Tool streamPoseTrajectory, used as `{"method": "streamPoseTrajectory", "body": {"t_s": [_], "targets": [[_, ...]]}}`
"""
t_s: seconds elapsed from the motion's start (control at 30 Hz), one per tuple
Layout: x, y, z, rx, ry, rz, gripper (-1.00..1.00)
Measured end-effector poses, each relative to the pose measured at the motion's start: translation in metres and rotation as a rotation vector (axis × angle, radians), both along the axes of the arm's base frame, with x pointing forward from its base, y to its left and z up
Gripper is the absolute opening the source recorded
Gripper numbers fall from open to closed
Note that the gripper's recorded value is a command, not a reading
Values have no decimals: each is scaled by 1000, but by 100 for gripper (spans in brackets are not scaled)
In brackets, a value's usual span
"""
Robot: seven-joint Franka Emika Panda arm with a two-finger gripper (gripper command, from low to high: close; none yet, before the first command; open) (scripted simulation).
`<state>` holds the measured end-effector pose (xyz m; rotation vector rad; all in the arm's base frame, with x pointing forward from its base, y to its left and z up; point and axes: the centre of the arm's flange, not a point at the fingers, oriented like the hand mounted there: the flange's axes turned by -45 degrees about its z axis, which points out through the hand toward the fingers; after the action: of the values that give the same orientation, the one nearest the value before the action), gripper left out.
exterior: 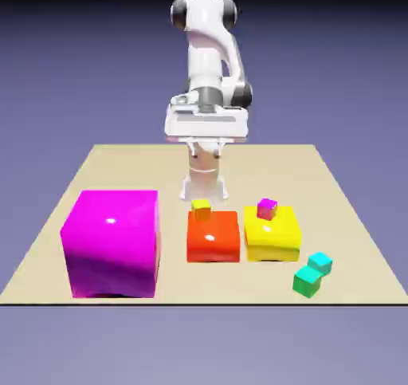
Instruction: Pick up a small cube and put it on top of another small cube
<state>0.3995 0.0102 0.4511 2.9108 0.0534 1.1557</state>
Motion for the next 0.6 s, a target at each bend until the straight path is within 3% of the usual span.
{"method": "streamPoseTrajectory", "body": {"t_s": [0.6], "targets": [[111,102,-158,192,612,-288,0]]}}
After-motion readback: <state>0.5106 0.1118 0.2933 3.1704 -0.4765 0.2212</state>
